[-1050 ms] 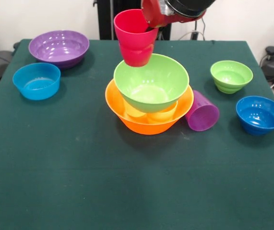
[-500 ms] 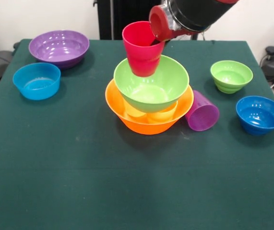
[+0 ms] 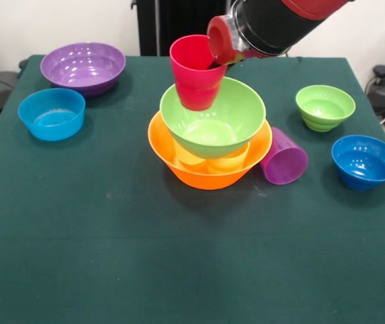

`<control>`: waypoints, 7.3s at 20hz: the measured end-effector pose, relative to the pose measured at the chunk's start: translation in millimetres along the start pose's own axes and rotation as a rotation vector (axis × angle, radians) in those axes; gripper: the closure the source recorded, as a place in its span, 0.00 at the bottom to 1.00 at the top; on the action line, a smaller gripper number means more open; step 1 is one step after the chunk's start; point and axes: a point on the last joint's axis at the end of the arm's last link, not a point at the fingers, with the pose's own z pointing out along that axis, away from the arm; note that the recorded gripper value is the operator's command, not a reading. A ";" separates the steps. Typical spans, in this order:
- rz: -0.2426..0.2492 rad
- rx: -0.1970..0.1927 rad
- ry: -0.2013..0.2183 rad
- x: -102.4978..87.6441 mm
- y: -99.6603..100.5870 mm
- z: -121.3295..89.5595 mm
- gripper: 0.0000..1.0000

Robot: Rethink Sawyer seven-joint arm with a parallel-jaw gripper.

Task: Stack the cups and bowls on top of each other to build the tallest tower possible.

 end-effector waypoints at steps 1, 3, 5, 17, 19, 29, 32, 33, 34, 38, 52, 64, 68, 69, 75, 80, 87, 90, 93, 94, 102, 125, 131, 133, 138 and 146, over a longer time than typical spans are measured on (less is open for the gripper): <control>0.008 0.003 0.003 0.3 0.1 0.7 1.00; 0.019 0.007 0.006 0.7 0.8 0.9 1.00; 0.028 0.007 0.006 0.8 1.7 0.4 1.00; 0.068 0.025 0.010 -4.0 22.6 -4.9 1.00; 0.072 0.023 0.008 -5.3 26.2 -5.5 1.00; 0.092 -0.009 0.018 -11.3 34.4 3.2 1.00; 0.095 -0.013 0.026 -13.1 36.2 9.2 1.00; 0.096 -0.013 0.027 -13.9 36.6 10.9 1.00; 0.097 -0.013 0.027 -14.6 37.0 12.7 1.00; 0.103 -0.006 0.008 -19.2 37.4 18.1 1.00; 0.098 -0.003 -0.047 -35.8 42.2 40.0 1.00; 0.083 -0.041 -0.022 -17.2 59.0 59.0 1.00; 0.082 -0.045 -0.016 -3.3 61.6 59.4 1.00; 0.083 -0.045 -0.015 -1.8 61.5 59.0 1.00; 0.092 -0.041 -0.014 6.7 57.2 54.1 1.00; 0.096 -0.040 -0.014 7.7 55.2 53.9 1.00; 0.095 -0.041 -0.013 7.6 55.3 54.4 1.00; 0.095 -0.041 -0.012 7.4 55.5 55.4 1.00; 0.094 -0.041 -0.011 7.1 55.9 56.4 1.00; 0.094 -0.041 -0.011 6.9 55.9 56.9 1.00; 0.093 -0.033 -0.036 2.0 55.7 60.7 1.00; 0.097 -0.032 -0.049 -0.2 51.7 65.4 1.00; 0.095 -0.026 -0.071 -4.8 51.4 69.7 1.00; 0.094 -0.025 -0.074 -6.4 52.0 72.5 1.00; 0.088 -0.027 -0.070 -10.3 55.5 83.6 1.00; 0.088 -0.027 -0.069 -11.3 55.2 84.7 1.00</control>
